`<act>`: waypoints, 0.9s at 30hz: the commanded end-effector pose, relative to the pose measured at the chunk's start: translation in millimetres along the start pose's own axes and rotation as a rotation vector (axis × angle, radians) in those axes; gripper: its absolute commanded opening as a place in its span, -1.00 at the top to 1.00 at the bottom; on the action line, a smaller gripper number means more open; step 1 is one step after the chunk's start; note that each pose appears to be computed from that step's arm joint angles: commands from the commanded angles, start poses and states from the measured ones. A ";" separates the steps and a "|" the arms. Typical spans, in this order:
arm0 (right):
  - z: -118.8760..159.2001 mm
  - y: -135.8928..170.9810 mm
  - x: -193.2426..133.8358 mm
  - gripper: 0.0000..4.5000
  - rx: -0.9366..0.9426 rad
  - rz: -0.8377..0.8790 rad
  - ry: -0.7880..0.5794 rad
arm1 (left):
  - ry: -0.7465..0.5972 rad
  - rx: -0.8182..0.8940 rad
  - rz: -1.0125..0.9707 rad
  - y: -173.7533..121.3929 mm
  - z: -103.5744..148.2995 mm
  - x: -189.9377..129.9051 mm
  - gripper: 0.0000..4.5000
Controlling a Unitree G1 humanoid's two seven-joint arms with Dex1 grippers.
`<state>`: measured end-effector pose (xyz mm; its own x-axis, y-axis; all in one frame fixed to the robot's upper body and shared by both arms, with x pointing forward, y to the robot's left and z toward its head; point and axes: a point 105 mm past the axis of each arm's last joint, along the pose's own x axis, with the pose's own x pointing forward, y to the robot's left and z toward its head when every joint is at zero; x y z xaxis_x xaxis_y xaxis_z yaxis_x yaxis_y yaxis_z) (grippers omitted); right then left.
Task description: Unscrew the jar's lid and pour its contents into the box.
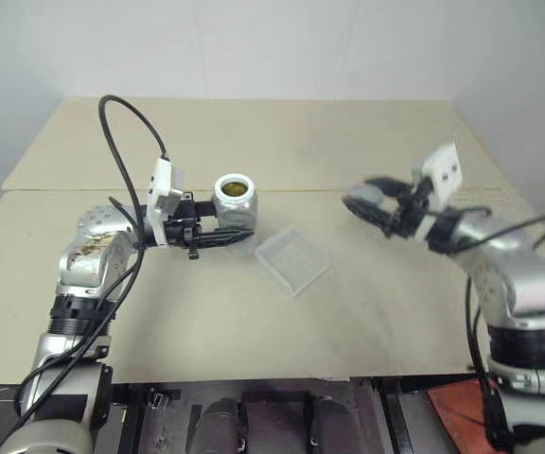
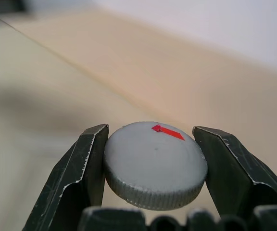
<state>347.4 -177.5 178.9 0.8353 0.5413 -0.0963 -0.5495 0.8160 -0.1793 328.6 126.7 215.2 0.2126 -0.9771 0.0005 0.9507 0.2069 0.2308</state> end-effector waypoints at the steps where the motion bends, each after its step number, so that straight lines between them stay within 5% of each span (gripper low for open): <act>1: -29.3 -0.1 -3.9 -0.22 -0.005 -0.111 0.059 | -0.027 0.064 0.049 6.5 11.2 0.8 0.09; 6: -64.1 13.0 -2.6 -0.93 0.034 -0.124 0.180 | -0.023 0.096 0.094 10.3 9.5 5.5 0.09; 12: -24.3 12.0 -12.5 -0.98 -0.004 -0.066 0.160 | 0.065 0.396 0.261 30.8 3.5 15.1 0.09; 15: 16.5 30.5 -19.4 -0.98 0.034 0.111 0.115 | 0.229 0.965 0.400 54.7 11.7 27.6 0.09; 19: 42.7 58.5 -26.9 -0.98 0.041 0.341 0.135 | 0.266 1.570 0.295 55.3 23.9 54.7 0.09; 23: 54.1 68.3 -27.9 -0.98 0.008 0.433 0.173 | 0.221 2.023 0.091 51.4 16.3 77.9 0.09; 27: 64.4 67.0 -27.8 -0.98 -0.017 0.450 0.170 | 0.137 2.222 -0.063 45.9 2.0 94.2 0.09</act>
<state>288.0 -123.9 220.4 0.5040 0.7925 -0.3434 -0.8550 0.5141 -0.0686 393.7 51.5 217.7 0.3570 -0.9295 -0.0922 -0.6491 -0.3179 0.6912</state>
